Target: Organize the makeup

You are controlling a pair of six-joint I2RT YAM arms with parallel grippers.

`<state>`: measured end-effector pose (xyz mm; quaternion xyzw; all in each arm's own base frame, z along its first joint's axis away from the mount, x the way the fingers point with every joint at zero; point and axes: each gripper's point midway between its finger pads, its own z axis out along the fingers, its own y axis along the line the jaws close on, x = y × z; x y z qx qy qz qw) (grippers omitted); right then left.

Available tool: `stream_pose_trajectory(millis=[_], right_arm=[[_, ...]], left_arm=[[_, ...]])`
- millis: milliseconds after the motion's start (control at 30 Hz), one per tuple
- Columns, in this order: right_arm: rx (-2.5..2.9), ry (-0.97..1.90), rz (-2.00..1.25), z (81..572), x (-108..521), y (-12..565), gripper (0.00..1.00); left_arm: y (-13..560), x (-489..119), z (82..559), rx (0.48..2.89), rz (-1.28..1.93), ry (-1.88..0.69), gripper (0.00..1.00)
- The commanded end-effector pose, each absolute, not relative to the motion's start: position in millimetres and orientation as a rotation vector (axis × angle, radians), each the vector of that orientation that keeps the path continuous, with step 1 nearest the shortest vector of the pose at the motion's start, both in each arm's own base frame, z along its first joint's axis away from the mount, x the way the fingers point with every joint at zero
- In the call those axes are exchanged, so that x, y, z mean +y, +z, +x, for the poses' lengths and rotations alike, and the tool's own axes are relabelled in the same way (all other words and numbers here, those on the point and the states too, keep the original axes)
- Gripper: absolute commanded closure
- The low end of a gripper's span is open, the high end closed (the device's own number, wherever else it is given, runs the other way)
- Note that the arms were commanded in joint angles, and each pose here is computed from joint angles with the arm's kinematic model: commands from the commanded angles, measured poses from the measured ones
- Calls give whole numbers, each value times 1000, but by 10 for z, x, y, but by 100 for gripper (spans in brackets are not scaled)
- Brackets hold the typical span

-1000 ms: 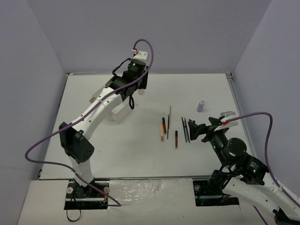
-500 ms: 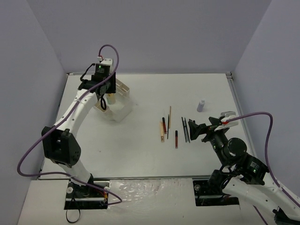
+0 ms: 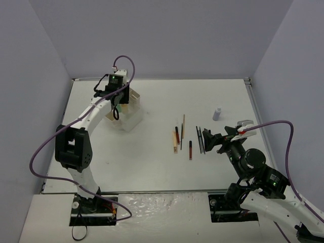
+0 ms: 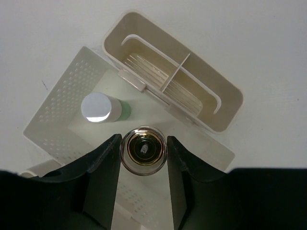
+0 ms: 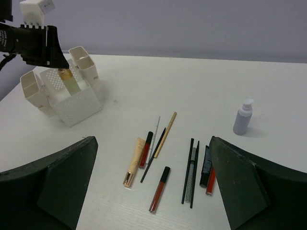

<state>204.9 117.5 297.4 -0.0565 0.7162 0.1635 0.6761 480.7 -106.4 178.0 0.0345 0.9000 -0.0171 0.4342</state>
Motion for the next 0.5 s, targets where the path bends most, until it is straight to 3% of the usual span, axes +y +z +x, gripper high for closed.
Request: stream_pose_trajectory(millis=[0, 367, 467], right_arm=[[1576, 381, -80, 2100, 1201, 3091, 0], [1583, 375, -85, 2107, 1220, 3071, 0], [1583, 373, -83, 2109, 1217, 3068, 0]], left_arm=[[2123, -1087, 5079, 2084, 79, -60, 100], [1817, -1079, 5093, 2095, 70, -53, 100], [1769, -1073, 5084, 2103, 65, -51, 96]])
